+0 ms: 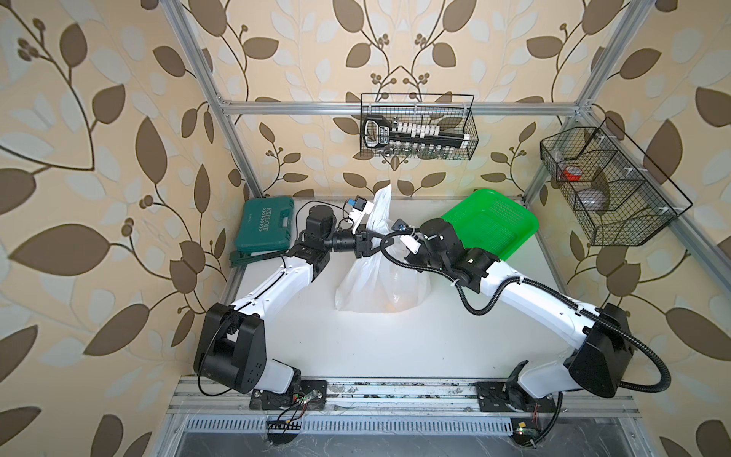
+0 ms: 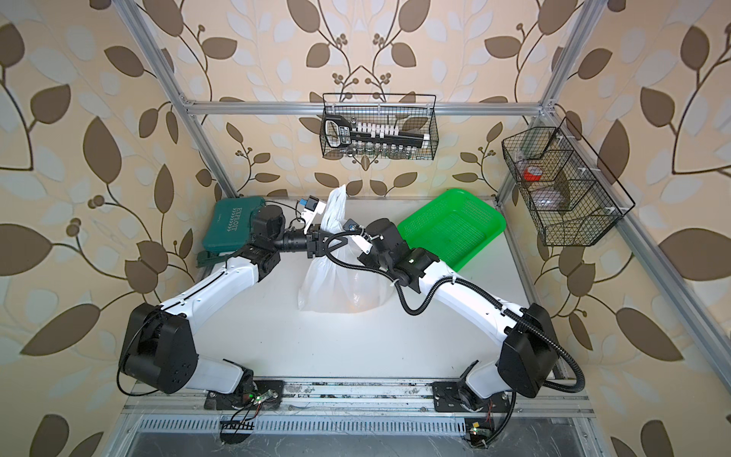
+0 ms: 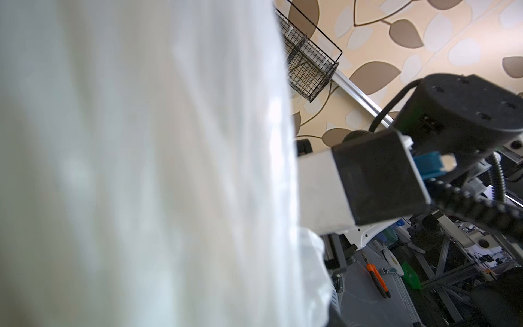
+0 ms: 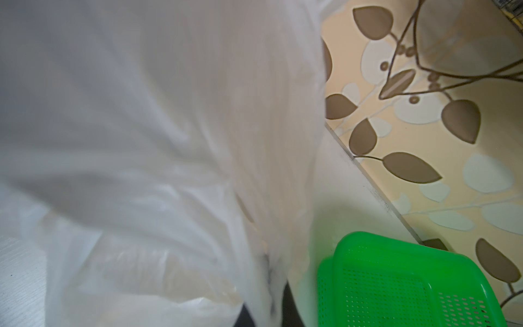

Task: Place the pears into plastic bags & tie knots
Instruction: Tie the plastic bag at the center of the board.

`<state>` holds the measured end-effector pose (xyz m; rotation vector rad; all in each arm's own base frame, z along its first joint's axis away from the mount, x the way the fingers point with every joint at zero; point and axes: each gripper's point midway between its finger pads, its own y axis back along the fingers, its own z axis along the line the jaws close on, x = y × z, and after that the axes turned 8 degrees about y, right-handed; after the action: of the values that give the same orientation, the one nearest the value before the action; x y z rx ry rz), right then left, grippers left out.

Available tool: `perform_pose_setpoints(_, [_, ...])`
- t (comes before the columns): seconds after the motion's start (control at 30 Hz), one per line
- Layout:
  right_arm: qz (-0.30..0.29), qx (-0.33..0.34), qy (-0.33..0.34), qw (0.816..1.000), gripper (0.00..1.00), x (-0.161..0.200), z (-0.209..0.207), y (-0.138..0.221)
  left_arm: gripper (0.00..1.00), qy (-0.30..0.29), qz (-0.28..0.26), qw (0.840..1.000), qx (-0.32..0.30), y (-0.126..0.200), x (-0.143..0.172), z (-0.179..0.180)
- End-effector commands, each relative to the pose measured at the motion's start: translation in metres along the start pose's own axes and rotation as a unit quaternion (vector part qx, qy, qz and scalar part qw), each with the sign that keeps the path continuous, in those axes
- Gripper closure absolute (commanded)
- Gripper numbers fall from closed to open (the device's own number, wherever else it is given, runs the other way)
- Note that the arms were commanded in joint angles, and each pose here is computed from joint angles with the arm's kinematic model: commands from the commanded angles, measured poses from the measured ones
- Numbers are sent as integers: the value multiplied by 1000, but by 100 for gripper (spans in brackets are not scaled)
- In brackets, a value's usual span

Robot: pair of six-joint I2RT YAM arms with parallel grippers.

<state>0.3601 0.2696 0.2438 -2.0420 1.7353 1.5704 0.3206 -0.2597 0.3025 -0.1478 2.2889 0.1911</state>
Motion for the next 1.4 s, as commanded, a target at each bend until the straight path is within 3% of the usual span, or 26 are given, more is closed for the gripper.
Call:
perform_pose_setpoints(0.0, [14, 8, 12, 1000, 100, 3, -1, -3, 48, -27, -15, 999, 6, 0, -9, -12])
perform_pose_setpoints(0.2, [19, 11, 15, 1000, 100, 5, -2, -5, 39, -24, -21, 999, -13, 1, -12, -8])
perform_pose_setpoints(0.4, [21, 17, 17, 999, 100, 5, -5, -3, 51, -28, -12, 1000, -5, -1, -10, -7])
perform_pose_setpoints(0.63, [18, 41, 6, 999, 100, 5, -17, 1, 84, -30, -6, 999, -7, -1, -5, -5])
perform_pose_setpoints(0.8, [5, 56, -23, 998, 100, 5, -30, 8, 100, -33, -10, 999, -15, 1, 1, -3])
perform_pose_setpoints(1.0, [-20, 57, -52, 997, 100, 2, -38, 18, 100, -40, -20, 999, -23, 2, 1, 0])
perform_pose_setpoints(1.07, [-19, 56, -50, 997, 100, 3, -38, 18, 70, -38, -22, 999, -27, 3, -2, 0])
perform_pose_setpoints(1.1, [-14, 56, -49, 997, 100, 5, -38, 17, 62, -36, -23, 999, -30, 3, -3, 0])
perform_pose_setpoints(1.27, [1, 48, -40, 998, 100, 12, -32, 12, 45, -41, -26, 998, -28, 7, -6, -10])
perform_pose_setpoints(1.37, [-4, 33, -35, 999, 100, 14, -25, 13, 44, -46, -32, 998, -28, 10, -8, -16])
